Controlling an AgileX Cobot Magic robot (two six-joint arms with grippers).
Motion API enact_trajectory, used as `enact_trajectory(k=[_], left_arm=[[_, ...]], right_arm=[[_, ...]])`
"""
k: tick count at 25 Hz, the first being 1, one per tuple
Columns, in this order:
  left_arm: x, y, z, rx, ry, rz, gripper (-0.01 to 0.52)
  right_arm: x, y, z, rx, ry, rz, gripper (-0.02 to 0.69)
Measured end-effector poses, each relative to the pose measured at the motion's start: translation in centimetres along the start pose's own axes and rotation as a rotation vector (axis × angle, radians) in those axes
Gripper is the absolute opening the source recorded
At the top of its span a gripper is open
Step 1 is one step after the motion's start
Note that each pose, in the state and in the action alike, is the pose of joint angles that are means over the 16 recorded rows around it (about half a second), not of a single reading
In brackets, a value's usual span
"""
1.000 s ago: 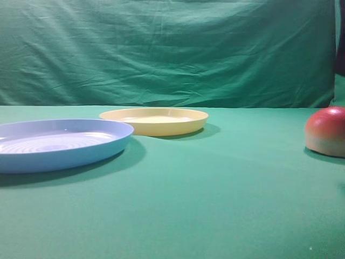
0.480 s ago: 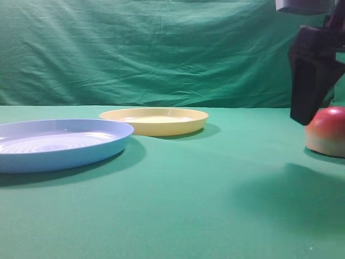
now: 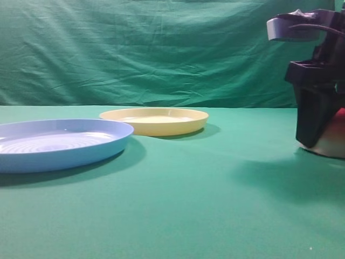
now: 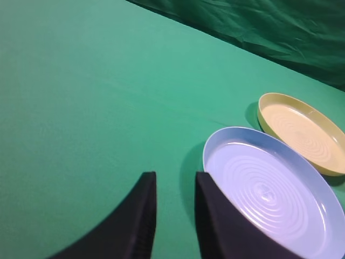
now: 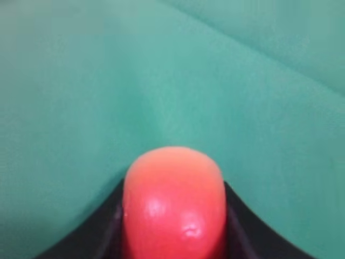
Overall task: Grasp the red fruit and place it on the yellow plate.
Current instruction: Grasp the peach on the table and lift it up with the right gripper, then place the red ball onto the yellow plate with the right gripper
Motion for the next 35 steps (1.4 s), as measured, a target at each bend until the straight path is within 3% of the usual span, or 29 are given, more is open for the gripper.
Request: enact_trajectory(k=[7,13,21,28,31,35], left_arm=[[0.0,0.0,0.0,0.0,0.0,0.0,0.157],[0.0,0.0,0.0,0.0,0.0,0.0,0.157],[0.0,0.0,0.0,0.0,0.0,0.0,0.157],[0.0,0.0,0.0,0.0,0.0,0.0,0.157],[0.0,0.0,0.0,0.0,0.0,0.0,0.157],[0.0,0.0,0.0,0.0,0.0,0.0,0.157]], right_arm=[[5.9,5.9,0.0,-0.128,0.117,-0.071,0.238],[10.6,8.0,3.3,-0.156,0.172,-0.167,0.255],[12.6,7.9,7.5,-0.106,0.175,-0.234,0.436],[12.8,9.1,5.5,-0.128,0.169,-0.264,0.575],[13.0,10.2,2.6,-0.163,0.171,-0.277,0.555],[13.1,11.7,-2.8,-0.221,0.178,-0.282,0.424]])
Point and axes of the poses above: a point on each arm's last joint axis where the gripper is mounted, z pointing out along that axis toward the gripper, x along the wrist's bending axis when the last joint is at zero, y = z × x, the point moved 6 cm from there along z, pointing out along that axis toward the gripper, and after that the axes turned 15 degrees about z, right-handed, at the moved point
